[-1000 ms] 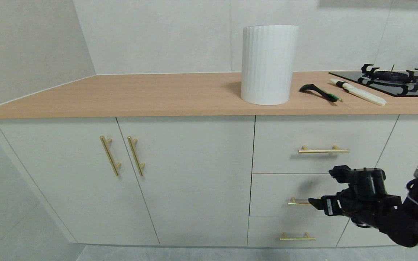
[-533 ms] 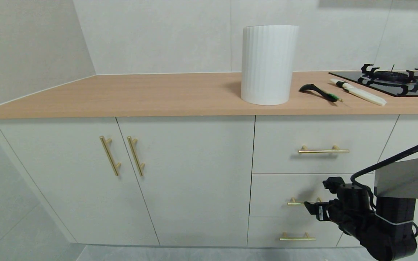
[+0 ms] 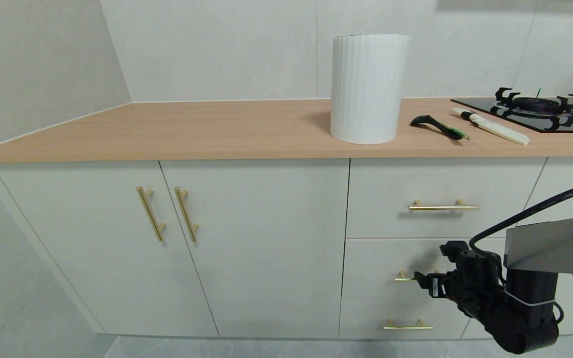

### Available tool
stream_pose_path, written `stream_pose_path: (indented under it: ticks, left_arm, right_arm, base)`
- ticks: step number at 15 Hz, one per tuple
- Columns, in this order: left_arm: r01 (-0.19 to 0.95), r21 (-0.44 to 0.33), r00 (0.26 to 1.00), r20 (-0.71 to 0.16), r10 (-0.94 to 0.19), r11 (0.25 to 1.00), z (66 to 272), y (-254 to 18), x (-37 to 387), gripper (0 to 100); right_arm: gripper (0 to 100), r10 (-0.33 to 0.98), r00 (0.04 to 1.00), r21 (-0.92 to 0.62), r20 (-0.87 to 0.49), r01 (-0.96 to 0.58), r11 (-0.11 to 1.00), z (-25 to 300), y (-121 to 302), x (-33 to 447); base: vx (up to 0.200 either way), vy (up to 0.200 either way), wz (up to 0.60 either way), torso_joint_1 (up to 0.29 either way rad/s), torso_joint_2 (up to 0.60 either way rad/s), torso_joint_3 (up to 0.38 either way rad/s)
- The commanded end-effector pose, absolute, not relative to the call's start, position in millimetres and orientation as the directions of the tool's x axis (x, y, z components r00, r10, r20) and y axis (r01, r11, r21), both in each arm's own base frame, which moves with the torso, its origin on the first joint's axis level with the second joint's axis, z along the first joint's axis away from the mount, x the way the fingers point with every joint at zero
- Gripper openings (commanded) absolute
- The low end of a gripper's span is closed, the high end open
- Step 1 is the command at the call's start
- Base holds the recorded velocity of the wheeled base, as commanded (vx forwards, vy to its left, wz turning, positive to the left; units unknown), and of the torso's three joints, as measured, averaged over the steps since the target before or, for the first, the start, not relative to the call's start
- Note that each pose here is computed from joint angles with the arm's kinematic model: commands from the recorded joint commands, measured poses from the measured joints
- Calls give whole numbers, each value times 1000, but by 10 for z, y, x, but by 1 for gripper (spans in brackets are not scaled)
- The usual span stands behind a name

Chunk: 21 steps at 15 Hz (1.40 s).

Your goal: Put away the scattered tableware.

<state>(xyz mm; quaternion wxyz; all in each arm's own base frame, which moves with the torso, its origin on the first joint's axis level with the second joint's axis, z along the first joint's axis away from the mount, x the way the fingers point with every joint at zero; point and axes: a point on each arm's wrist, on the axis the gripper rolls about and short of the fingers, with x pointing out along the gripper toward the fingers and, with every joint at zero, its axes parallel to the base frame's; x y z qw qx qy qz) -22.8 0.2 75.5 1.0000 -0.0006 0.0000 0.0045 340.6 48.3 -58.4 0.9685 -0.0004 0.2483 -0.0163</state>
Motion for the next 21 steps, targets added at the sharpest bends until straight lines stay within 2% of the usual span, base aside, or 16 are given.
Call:
stream_pose_path:
  ticks: [1, 5, 11, 16, 17, 18, 21]
  left_arm:
    - [-9, -2, 1000, -2, 9, 1000, 755, 2, -227, 100]
    - [-9, -2, 1000, -2, 9, 1000, 755, 2, -227, 100]
    - [-9, -2, 1000, -2, 9, 1000, 755, 2, -227, 100]
    - [-8, -2, 1000, 0, 8, 1000, 755, 2, -228, 100]
    - [-9, -2, 1000, -2, 9, 1000, 755, 2, -227, 100]
    - [-9, -2, 1000, -2, 9, 1000, 755, 2, -227, 100]
    - [-9, -2, 1000, -2, 9, 1000, 755, 2, -227, 100]
  right_arm:
    - [100, -39, 864, -19, -501, 34, 999, -673, 483, 3407]
    - [100, -41, 825, -39, -564, 24, 999, -705, 486, 3326]
    - [100, -42, 820, -41, -571, 23, 999, -683, 481, 3293]
    - [100, 50, 729, -17, -683, -84, 996, 254, 444, 2910]
    - [100, 61, 740, -8, -669, -89, 996, 646, 425, 2801]
    - [100, 67, 761, -5, -645, -92, 996, 861, 421, 2720]
    - [100, 103, 807, 2, -581, -125, 992, 1216, 482, 2526]
  base:
    - [0, 0, 0, 0, 0, 0]
    - [0, 0, 0, 0, 0, 0]
    - [0, 0, 0, 0, 0, 0]
    - [0, 0, 0, 0, 0, 0]
    - [0, 0, 0, 0, 0, 0]
    - [0, 0, 0, 0, 0, 0]
    - [0, 0, 0, 0, 0, 0]
